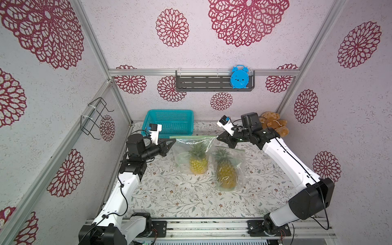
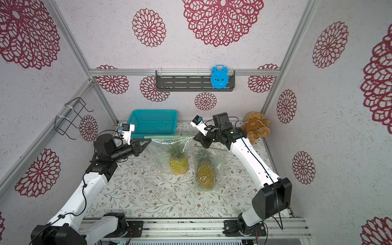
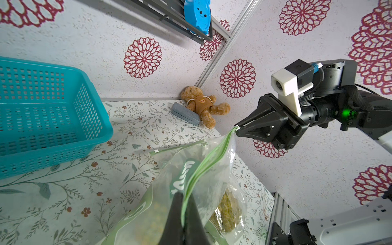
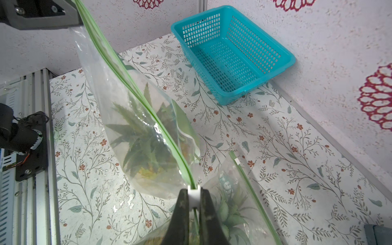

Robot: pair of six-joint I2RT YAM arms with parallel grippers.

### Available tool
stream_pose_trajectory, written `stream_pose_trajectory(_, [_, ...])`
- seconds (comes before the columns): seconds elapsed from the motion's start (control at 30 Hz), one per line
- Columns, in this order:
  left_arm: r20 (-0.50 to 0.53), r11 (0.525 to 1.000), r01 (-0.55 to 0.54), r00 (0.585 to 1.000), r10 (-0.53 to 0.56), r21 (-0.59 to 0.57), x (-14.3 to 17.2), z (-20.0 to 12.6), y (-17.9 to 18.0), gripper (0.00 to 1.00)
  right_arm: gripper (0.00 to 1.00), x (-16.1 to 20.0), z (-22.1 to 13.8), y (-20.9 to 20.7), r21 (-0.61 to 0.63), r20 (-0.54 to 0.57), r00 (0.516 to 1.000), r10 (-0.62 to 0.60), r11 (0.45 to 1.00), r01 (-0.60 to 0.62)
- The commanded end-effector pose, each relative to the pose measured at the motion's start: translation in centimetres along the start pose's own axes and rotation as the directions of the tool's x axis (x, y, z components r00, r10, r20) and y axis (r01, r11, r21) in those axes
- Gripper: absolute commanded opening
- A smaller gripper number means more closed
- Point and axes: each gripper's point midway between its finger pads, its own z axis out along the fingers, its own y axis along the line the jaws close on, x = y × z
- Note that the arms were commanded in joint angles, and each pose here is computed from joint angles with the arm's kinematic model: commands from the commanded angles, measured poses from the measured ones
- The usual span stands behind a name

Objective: Open the zip-top bag and take out the pineapple
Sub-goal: Unzip the zipper on the zipper food storage bag.

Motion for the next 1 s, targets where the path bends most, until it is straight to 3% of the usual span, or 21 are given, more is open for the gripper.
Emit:
stream_pose_trajectory(0.0, [0.025, 0.998, -0.032, 0.999, 0.031, 0.053, -1.6, -0.1, -0.9, 0.0, 0.03, -1.0, -1.5, 0.8, -0.045, 0.042, 0.999, 0.007, 0.999, -0.005])
stream_pose_trajectory(0.37, [-0.069, 0.987, -0.022, 0.997, 0.034, 0.162, 0.3, 2.1, -2.7, 0.0, 0.04, -1.4, -0.4, 2.8, -0.158, 0.051, 0.999, 0.01, 0.987, -0.002])
stream_pose_trajectory(0.97, [-0.164, 0.988, -0.041, 0.984, 0.066, 0.149, 3.4, 4.4, -2.6, 0.0, 0.07, 2.0, -0.2, 1.8, -0.044, -0.023, 0.999, 0.03, 0.999, -0.031])
